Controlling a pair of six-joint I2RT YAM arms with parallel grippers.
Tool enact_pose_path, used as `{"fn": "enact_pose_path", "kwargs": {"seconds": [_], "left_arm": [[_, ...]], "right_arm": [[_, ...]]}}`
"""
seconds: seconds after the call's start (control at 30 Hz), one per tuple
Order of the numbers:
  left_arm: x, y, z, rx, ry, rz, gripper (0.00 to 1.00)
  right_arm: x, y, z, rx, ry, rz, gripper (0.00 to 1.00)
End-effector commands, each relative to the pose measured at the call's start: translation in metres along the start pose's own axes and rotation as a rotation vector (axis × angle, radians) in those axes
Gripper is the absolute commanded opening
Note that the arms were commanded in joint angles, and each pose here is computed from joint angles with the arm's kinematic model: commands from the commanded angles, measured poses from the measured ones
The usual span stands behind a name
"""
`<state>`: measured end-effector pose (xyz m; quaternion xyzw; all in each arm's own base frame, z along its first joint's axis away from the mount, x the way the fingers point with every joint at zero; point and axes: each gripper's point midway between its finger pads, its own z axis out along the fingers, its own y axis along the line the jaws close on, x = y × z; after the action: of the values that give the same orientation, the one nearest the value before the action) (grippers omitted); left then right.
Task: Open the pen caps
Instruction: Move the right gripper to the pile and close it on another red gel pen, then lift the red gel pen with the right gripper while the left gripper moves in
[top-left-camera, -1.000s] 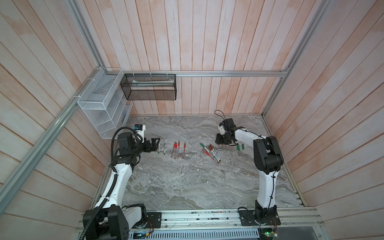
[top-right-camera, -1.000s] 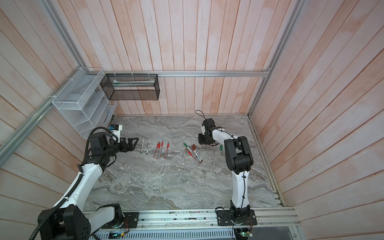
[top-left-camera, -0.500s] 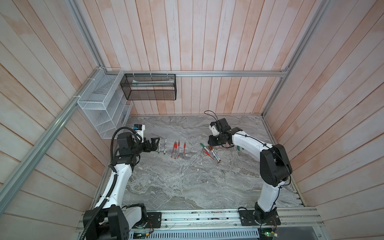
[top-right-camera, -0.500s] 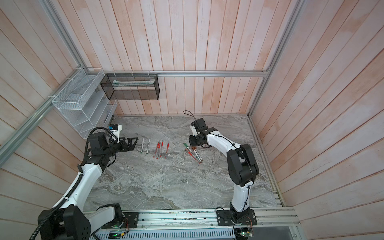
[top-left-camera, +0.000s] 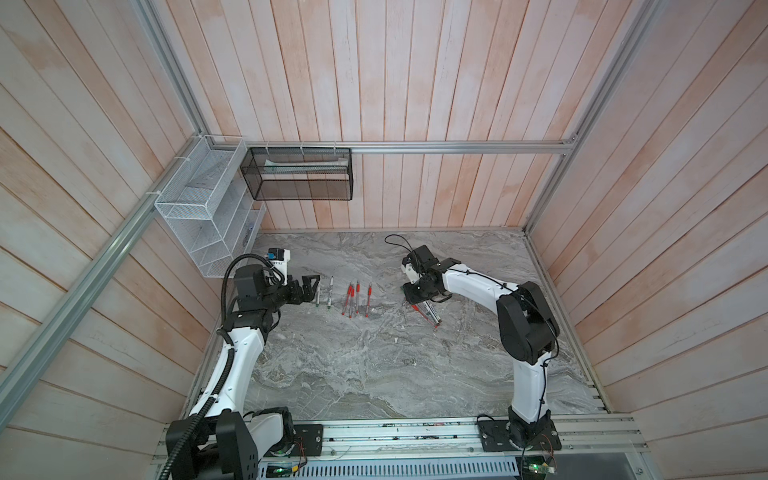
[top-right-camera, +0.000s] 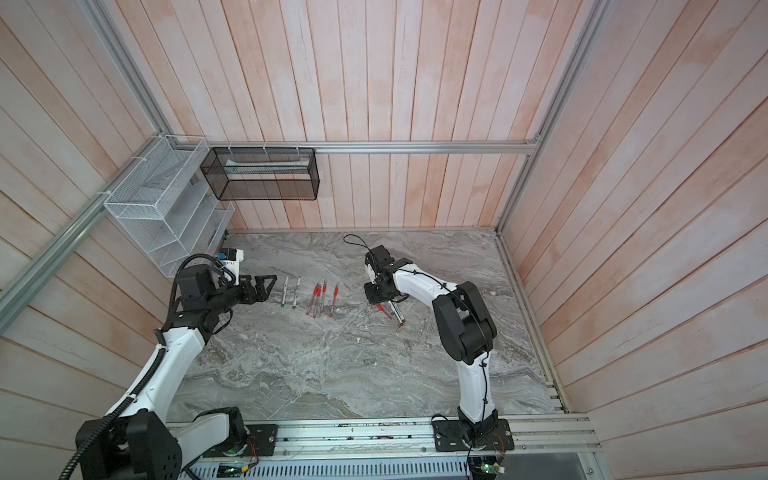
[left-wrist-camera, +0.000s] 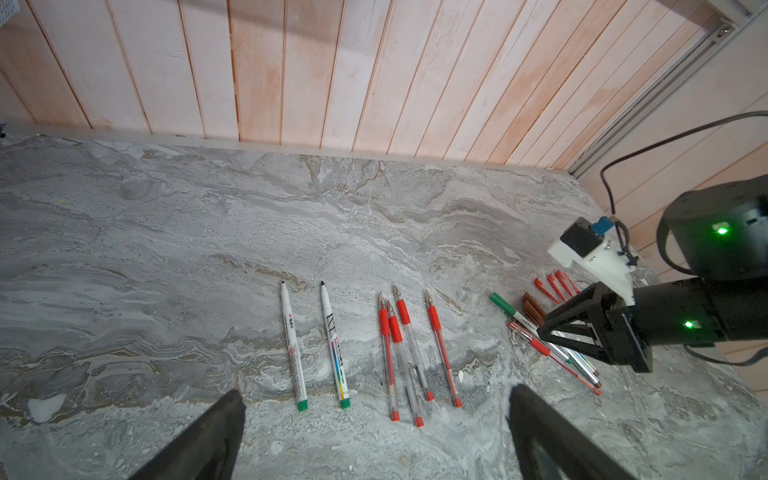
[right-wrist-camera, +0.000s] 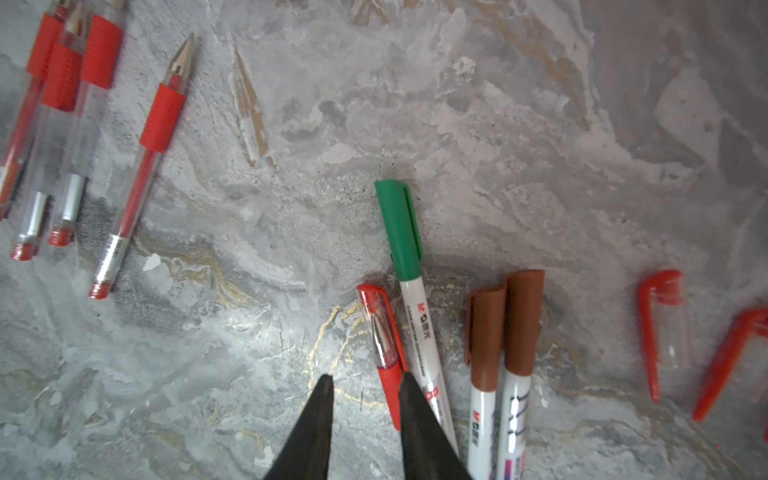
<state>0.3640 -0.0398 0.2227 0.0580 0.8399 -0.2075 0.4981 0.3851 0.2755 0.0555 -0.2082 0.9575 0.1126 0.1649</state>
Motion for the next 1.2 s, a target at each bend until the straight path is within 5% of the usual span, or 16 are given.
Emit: {"fn": "enact_pose_path", "kwargs": {"seconds": [0.0,0.83,1.17], "left_arm": [[-0.003,-0.002,-0.003,0.012,-0.011,-0.003,1.00],[-0.004,-0.001,-0.002,0.006,-0.005,-0.014,1.00],[-0.002,-0.002,-0.001,0.023,-0.020,-0.007,1.00]], "right_arm": [[0.004,0.000,0.010,0.031,0.054,-0.026,0.28],[0.006,-0.003,0.043,0.090,0.115,-0.060,0.26],[0.021,-0.004,0.043,0.144,0.137,-0.076,0.14]]}}
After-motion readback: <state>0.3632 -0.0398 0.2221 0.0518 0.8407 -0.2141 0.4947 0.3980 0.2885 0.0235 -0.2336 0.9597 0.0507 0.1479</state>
